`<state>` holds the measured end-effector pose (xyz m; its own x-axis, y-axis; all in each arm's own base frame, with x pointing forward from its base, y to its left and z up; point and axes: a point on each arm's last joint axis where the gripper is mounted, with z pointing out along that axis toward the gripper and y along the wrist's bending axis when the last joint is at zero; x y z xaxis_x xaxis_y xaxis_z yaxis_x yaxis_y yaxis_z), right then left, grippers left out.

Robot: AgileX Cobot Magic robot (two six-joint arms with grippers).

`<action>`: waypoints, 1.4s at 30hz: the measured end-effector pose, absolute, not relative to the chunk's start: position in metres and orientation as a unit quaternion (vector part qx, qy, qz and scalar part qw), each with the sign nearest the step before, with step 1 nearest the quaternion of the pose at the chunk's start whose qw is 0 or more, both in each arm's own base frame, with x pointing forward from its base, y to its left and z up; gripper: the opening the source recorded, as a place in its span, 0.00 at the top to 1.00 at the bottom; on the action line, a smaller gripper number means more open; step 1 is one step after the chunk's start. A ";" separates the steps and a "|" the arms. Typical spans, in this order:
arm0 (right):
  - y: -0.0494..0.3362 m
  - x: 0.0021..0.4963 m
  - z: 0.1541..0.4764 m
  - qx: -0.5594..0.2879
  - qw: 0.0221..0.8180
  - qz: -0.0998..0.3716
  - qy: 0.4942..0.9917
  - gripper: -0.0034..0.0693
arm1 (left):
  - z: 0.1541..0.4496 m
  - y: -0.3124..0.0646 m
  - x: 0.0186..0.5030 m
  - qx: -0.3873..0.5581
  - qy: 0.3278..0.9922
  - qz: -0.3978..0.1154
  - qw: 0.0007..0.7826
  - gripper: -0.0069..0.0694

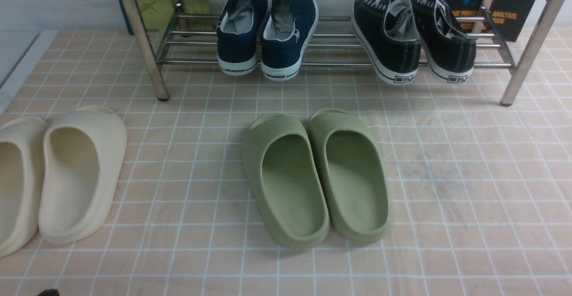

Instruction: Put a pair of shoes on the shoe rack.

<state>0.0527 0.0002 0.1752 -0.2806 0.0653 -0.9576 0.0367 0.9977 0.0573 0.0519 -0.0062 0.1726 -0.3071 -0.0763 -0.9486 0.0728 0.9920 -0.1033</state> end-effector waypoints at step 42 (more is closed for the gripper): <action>0.000 0.053 0.175 0.032 0.599 0.012 0.800 0.63 | 0.173 -0.006 0.052 -0.002 0.806 -0.064 0.589 0.84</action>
<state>0.0527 0.0002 0.1752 -0.2806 0.0653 -0.9576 0.0367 0.9977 0.0573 0.0519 -0.0062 0.1726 -0.3072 -0.0774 -0.9485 0.0724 0.9919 -0.1044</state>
